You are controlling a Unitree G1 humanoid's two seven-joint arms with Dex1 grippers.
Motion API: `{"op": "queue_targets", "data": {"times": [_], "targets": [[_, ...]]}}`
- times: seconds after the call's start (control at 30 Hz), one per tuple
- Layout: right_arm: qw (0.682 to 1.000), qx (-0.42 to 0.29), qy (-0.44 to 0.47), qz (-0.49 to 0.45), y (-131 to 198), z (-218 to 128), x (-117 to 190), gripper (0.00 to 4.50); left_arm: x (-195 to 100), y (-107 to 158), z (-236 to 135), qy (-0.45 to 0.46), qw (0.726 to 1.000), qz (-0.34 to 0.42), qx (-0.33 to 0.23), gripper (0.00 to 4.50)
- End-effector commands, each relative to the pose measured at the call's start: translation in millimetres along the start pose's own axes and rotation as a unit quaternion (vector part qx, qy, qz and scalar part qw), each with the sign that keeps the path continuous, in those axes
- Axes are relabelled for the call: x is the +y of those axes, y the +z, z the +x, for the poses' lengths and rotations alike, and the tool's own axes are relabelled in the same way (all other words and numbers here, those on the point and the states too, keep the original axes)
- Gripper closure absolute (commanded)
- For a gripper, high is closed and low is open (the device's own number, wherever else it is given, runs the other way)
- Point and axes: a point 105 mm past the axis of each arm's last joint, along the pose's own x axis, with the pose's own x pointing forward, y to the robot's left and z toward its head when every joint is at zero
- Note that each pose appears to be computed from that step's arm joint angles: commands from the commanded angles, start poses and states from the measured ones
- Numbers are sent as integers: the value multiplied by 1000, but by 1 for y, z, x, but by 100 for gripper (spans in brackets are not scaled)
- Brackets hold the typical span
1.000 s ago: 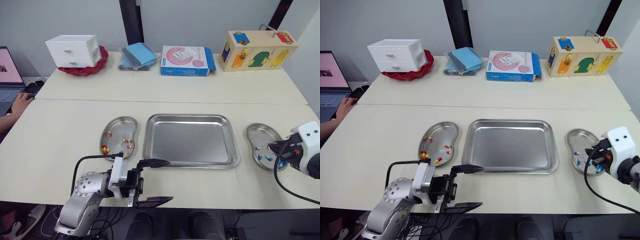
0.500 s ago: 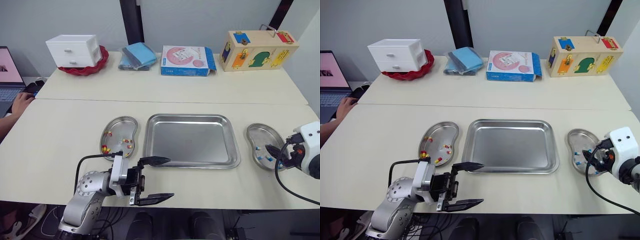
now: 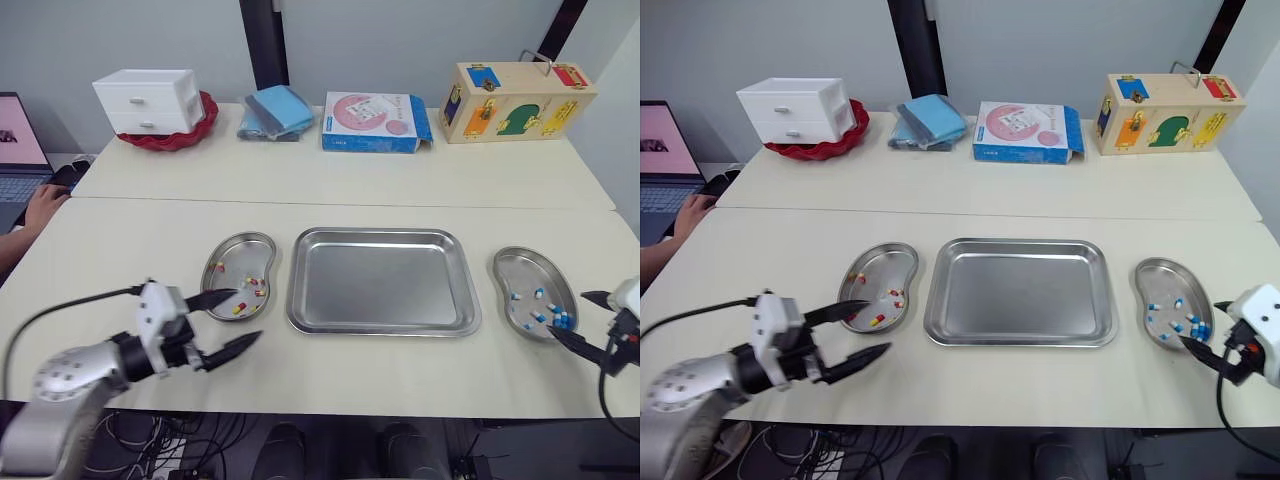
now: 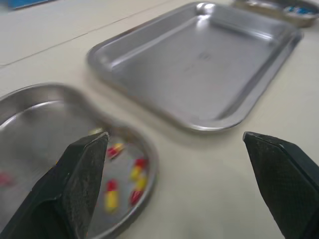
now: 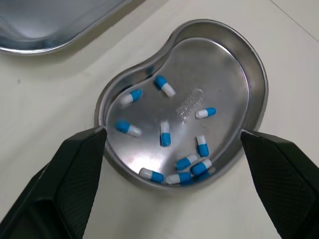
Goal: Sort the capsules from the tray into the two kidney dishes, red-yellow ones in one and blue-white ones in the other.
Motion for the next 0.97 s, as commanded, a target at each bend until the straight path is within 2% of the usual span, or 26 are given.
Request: {"op": "queue_targets", "data": {"times": [0.03, 0.13, 0.23, 0.43, 0.97], "targets": [[999, 9, 37, -39, 2, -18, -10, 2, 36, -3, -35, 80, 996, 12, 39, 0], [996, 36, 52, -65, -7, -25, -18, 2, 56, -12, -56, 139, 987, 24, 74, 0], [993, 56, 72, -73, -15, -31, -22, 2, 58, -29, -68, 143, 980, 6, 139, 0], [991, 50, 83, -90, -15, -28, -23, 2, 57, -39, -73, 158, 971, -15, 178, 0], [992, 38, 80, -92, -12, -19, -22, 2, 47, -38, -71, 144, 970, -52, 186, 0]]}}
